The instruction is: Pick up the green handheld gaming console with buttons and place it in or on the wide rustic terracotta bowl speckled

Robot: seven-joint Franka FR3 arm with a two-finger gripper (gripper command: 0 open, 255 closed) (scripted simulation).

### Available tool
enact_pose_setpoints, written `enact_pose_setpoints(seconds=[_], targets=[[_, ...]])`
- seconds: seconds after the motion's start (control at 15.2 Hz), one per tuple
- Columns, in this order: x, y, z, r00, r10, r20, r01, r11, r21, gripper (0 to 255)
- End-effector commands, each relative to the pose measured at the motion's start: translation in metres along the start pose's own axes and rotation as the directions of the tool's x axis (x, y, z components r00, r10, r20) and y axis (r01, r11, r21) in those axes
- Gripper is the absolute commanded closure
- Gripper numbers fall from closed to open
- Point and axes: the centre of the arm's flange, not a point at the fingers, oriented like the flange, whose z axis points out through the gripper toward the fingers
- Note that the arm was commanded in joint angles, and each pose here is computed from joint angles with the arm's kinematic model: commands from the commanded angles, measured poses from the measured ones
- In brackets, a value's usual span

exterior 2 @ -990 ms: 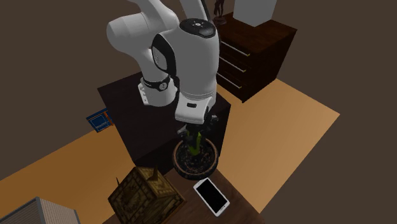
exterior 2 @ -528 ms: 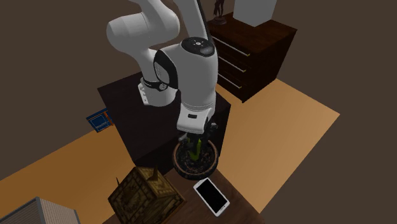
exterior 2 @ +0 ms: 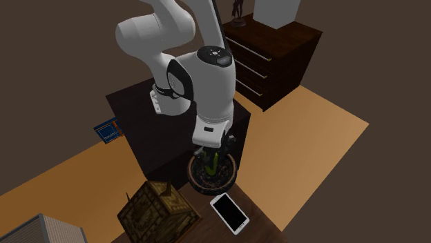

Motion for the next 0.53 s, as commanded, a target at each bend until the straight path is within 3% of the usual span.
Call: enact_pose_setpoints(seconds=[0.0,0.07,0.4,0.46], targets=[[0.0,0.0,0.0,1.0,0.0,0.0,0.0,1.0,0.0,255],[0.0,0.0,0.0,1.0,0.0,0.0,0.0,1.0,0.0,0],[0.0,0.0,0.0,1.0,0.0,0.0,0.0,1.0,0.0,0],[0.0,0.0,-0.013,1.0,0.0,0.0,0.0,1.0,0.0,0]])
